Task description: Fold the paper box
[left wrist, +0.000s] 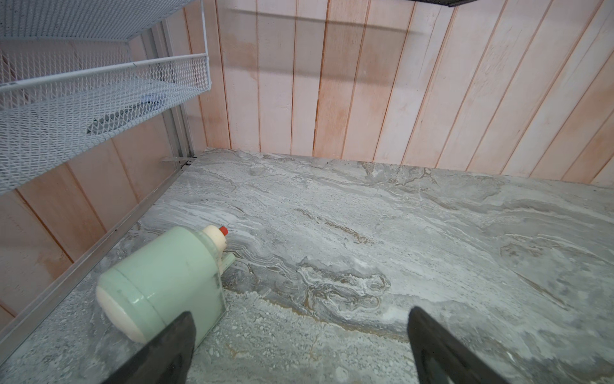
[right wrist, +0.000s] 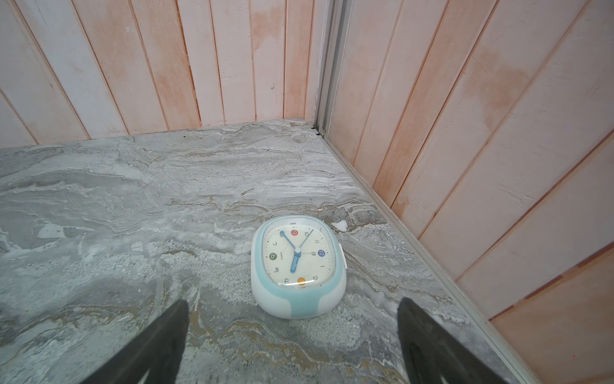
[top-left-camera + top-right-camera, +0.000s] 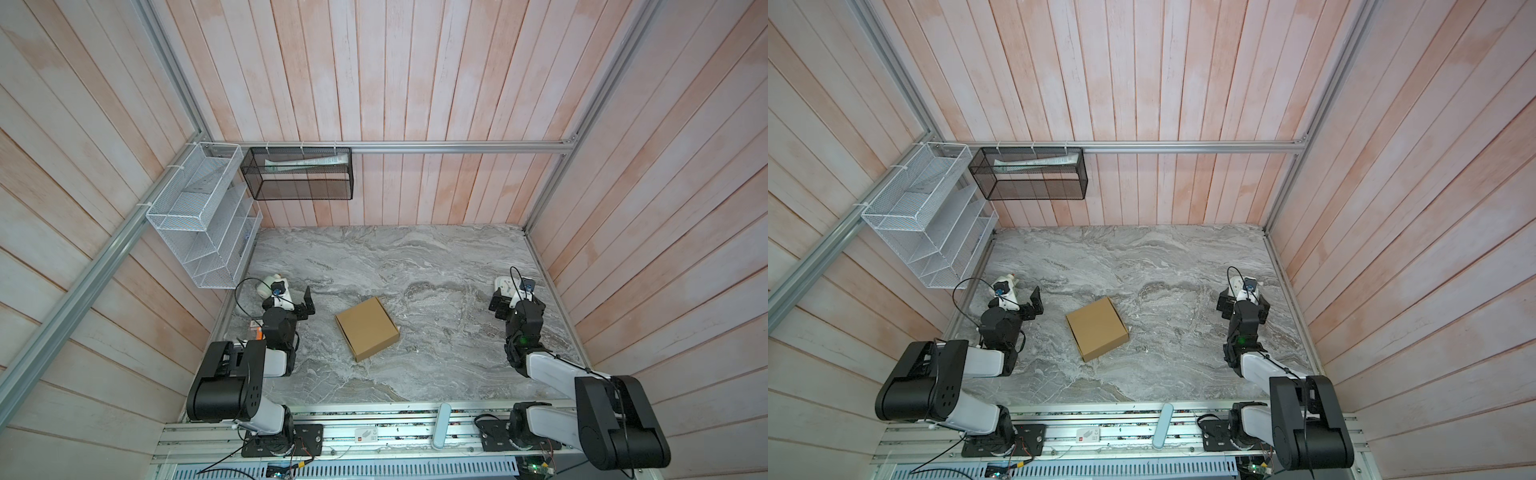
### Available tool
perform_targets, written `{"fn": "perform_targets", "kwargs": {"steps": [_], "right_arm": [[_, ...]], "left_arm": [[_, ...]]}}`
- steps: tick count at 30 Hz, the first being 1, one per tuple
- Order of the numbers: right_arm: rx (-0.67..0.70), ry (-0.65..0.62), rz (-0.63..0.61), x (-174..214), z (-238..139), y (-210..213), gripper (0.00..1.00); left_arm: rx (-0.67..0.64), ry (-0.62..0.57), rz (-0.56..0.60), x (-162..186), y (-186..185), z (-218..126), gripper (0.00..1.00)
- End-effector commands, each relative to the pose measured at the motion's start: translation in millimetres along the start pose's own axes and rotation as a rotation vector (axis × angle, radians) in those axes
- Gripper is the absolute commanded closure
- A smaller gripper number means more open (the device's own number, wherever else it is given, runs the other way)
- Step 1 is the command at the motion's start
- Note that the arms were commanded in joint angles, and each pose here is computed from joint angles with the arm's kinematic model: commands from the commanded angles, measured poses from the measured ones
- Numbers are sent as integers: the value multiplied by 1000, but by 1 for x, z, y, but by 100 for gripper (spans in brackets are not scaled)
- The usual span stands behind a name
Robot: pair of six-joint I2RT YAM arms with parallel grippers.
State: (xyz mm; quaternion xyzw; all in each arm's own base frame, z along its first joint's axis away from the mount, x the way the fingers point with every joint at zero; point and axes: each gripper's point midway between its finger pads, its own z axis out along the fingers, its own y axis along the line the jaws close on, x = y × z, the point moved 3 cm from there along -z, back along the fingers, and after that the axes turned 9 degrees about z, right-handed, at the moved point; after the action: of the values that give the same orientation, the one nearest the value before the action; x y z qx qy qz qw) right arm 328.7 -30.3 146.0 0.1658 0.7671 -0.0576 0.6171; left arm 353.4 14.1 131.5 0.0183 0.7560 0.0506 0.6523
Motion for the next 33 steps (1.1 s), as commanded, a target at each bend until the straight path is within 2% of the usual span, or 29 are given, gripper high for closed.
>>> {"fn": "perform_targets", "kwargs": {"steps": [1, 18, 33], "right_arm": [[-13, -38, 6, -3, 0, -1, 2], [-80, -68, -38, -2, 8, 6, 2], [-143, -74, -12, -2, 12, 16, 2]], "left_arm": [[-10, 0, 18, -2, 0, 5, 0], [-11, 3, 19, -1, 1, 5, 0], [-11, 4, 20, -1, 0, 5, 0]]}}
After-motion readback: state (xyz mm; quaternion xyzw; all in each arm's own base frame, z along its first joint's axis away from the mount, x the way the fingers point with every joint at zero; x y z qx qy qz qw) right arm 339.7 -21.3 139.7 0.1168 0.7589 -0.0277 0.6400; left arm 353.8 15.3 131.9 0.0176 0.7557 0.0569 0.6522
